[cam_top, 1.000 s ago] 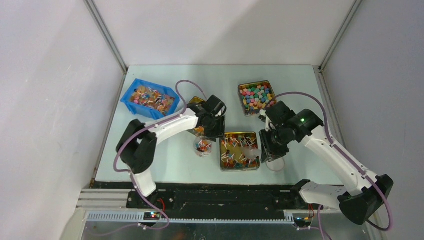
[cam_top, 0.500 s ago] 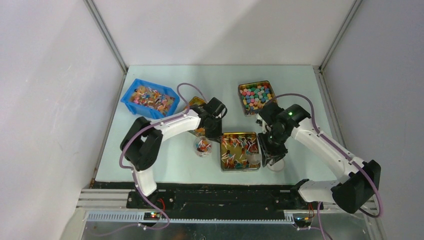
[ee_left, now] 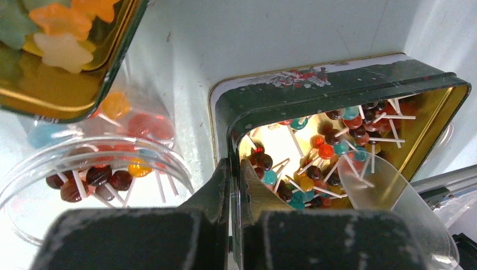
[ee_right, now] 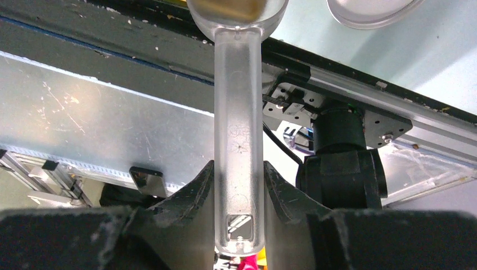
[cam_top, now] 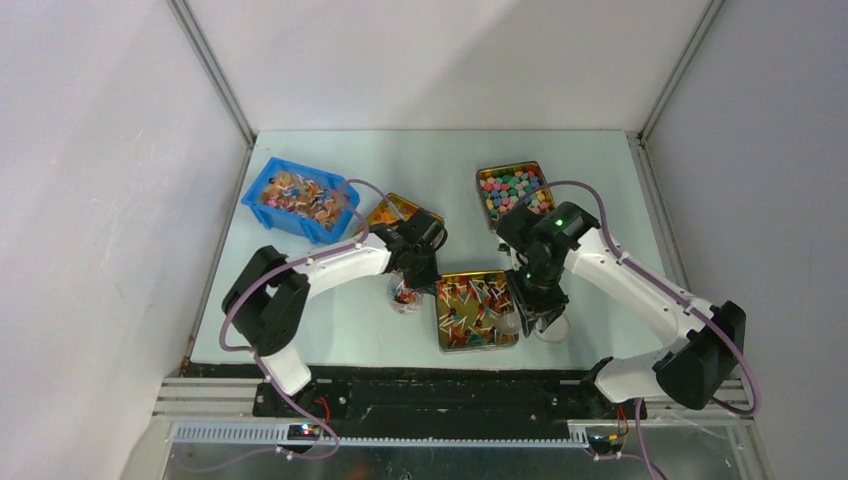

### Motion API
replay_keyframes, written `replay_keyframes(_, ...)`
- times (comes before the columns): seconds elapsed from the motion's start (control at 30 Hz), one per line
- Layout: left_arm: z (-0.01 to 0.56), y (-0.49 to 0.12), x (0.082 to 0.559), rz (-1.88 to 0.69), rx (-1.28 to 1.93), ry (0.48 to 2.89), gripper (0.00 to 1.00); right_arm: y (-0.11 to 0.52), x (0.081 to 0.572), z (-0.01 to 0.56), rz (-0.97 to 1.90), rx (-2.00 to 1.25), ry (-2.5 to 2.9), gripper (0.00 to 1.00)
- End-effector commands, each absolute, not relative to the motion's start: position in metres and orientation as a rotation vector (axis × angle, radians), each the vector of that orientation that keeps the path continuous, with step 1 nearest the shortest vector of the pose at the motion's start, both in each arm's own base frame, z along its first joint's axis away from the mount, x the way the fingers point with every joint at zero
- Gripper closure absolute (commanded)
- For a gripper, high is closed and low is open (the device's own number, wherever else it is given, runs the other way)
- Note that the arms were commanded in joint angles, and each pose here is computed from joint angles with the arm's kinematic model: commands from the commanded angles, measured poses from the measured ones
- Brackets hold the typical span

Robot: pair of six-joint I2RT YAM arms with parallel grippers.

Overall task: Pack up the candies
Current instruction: Scoop the fake candies from the storage box.

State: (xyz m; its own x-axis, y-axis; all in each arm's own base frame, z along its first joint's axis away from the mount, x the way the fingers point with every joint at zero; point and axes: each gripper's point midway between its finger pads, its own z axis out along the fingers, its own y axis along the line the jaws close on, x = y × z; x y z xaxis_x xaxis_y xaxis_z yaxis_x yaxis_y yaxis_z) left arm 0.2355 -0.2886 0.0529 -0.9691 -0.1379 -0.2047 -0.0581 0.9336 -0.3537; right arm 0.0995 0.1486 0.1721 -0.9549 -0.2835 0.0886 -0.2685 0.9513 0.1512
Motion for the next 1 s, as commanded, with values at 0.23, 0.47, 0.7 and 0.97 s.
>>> replay_keyframes(0.23,0.062,-0.282,0.232,-0.502,-0.296,2.839,1.0,0.153,0.089,0.18,-0.089,0.475,-2.948,1.0)
replay_keyframes(0.47,0.067,-0.287,0.234,-0.541,-0.269,2.825,1.0,0.158,0.102,0.162,0.026,0.503,-2.938,1.0)
replay_keyframes(0.7,0.07,-0.291,0.236,-0.55,-0.203,2.823,1.0,0.164,0.132,0.146,0.118,0.573,-2.973,1.0)
replay_keyframes(0.97,0.073,-0.292,0.239,-0.554,-0.107,2.819,1.0,0.171,0.146,0.139,0.072,0.786,-2.962,1.0)
